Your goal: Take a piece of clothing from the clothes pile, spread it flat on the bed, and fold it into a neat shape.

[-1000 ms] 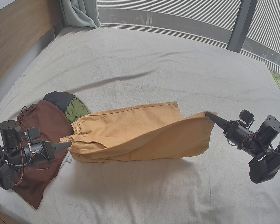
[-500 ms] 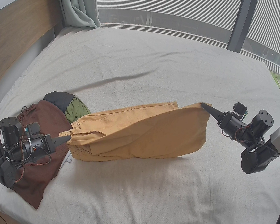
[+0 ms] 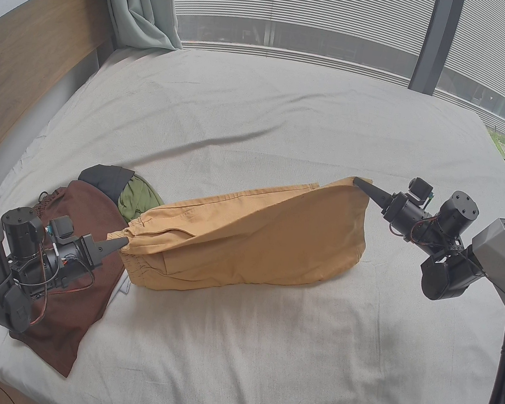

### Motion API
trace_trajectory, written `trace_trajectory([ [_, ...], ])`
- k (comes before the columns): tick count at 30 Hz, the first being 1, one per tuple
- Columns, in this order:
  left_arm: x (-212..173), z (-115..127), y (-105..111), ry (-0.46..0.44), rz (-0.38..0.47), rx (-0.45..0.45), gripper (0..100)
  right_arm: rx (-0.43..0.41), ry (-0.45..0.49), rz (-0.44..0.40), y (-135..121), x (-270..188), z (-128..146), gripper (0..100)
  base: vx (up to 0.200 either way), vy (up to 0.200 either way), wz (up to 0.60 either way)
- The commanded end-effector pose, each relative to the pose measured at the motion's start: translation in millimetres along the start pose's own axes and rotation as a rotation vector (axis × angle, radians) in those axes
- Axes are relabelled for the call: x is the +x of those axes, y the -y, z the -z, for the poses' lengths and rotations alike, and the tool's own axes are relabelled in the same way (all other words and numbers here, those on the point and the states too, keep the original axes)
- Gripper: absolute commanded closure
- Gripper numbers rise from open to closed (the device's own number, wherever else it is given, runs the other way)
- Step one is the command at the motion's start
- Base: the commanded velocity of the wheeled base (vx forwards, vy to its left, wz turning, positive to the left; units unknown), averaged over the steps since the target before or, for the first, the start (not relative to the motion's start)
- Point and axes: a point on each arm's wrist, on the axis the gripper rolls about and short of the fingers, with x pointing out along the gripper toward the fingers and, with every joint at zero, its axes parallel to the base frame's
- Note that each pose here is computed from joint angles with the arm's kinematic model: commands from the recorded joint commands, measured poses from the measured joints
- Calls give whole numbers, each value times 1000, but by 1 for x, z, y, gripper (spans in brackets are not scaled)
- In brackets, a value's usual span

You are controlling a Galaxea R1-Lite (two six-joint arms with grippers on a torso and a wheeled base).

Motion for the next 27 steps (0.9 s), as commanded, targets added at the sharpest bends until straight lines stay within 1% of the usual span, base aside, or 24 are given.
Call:
trace_trajectory([
  [1, 5, 2, -6, 1, -18, -8, 100, 6, -5, 3, 13, 5, 7, 100, 0, 0, 0],
  [7, 8, 3, -10, 1, -27, -13, 100, 15, -10, 6, 21, 11, 8, 100, 0, 0, 0],
  [8, 12, 4, -13, 1, -32, -16, 100, 10, -7, 4, 28, 15, 9, 100, 0, 0, 0],
  [11, 15, 6, -15, 4, -41, -24, 100, 15, -10, 7, 32, 17, 10, 100, 0, 0, 0],
  [17, 26, 2, -21, 44, -63, -36, 100, 21, -15, 13, 40, 22, 10, 100, 0, 0, 0],
  [19, 28, 1, -22, 49, -63, -38, 100, 25, -17, 15, 40, 23, 9, 100, 0, 0, 0],
  [21, 31, 0, -23, 53, -58, -36, 100, 33, -22, 21, 46, 24, 12, 100, 0, 0, 0],
  [27, 36, 2, -29, 51, -61, -37, 100, 31, -20, 21, 53, 26, 13, 100, 0, 0, 0],
])
